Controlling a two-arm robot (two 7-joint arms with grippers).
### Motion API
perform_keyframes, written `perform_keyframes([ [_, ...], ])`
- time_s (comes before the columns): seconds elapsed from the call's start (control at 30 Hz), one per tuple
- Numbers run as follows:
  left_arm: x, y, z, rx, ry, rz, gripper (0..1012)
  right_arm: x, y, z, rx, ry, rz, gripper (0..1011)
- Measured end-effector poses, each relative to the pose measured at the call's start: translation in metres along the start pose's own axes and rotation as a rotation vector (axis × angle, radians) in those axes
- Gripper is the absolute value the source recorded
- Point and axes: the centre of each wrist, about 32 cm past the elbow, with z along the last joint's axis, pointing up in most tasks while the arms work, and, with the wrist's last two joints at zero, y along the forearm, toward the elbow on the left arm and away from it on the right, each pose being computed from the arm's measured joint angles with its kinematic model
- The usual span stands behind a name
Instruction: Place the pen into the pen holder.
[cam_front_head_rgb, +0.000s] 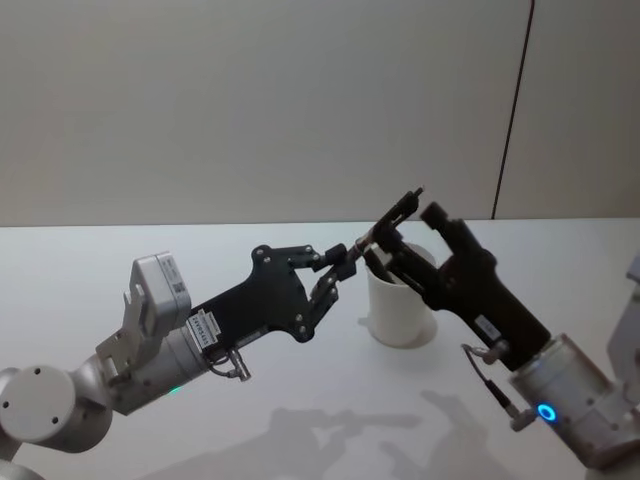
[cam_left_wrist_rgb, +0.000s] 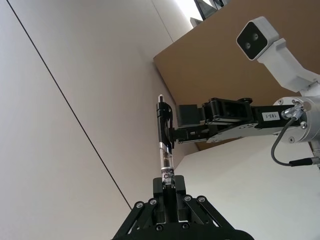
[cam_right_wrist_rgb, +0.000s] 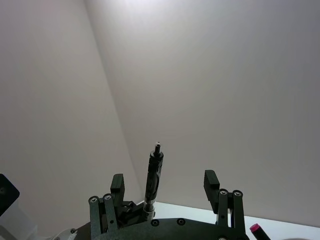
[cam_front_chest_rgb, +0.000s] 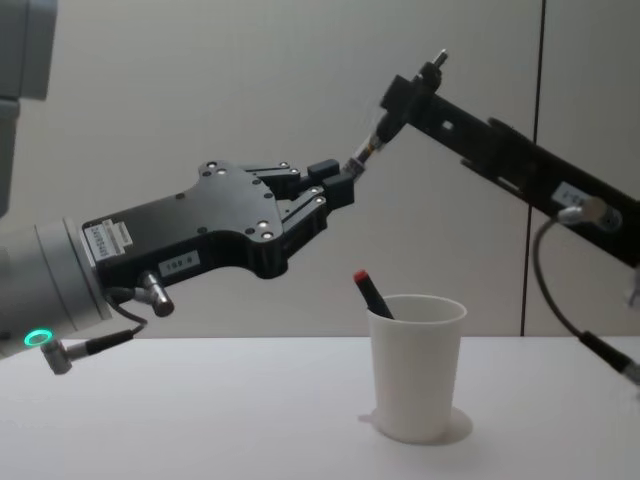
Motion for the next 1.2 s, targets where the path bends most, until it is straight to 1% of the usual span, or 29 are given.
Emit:
perform_keyframes([
  [0.23,0.0000,0.0000,0.0000,0.000,0.000,0.000,138,-0.001,0.011,-0.004,-0.016,0.023,0.023,1002],
  [0.63,0.0000,0.0000,0.0000,0.000,0.000,0.000,138,-0.005,0.023,-0.009,-0.041,0.034,0.047,1002],
  [0.7,0.0000,0.0000,0.0000,0.000,0.000,0.000,138,-0.006,0.024,-0.009,-0.043,0.035,0.050,990],
  [0.87,0.0000,0.0000,0.0000,0.000,0.000,0.000,138,-0.007,0.025,-0.010,-0.043,0.032,0.053,883],
  [0.9,0.0000,0.0000,0.0000,0.000,0.000,0.000,138,-0.008,0.026,-0.009,-0.041,0.030,0.054,837],
  [1.0,0.0000,0.0000,0.0000,0.000,0.000,0.000,138,-0.010,0.026,-0.009,-0.034,0.026,0.053,788],
  [1.07,0.0000,0.0000,0.0000,0.000,0.000,0.000,138,-0.011,0.025,-0.008,-0.030,0.023,0.053,708],
  [1.1,0.0000,0.0000,0.0000,0.000,0.000,0.000,138,-0.011,0.025,-0.007,-0.027,0.021,0.052,687],
  [1.13,0.0000,0.0000,0.0000,0.000,0.000,0.000,138,-0.012,0.024,-0.007,-0.025,0.019,0.051,626],
  [1.2,0.0000,0.0000,0.0000,0.000,0.000,0.000,138,-0.012,0.023,-0.007,-0.022,0.016,0.050,591],
])
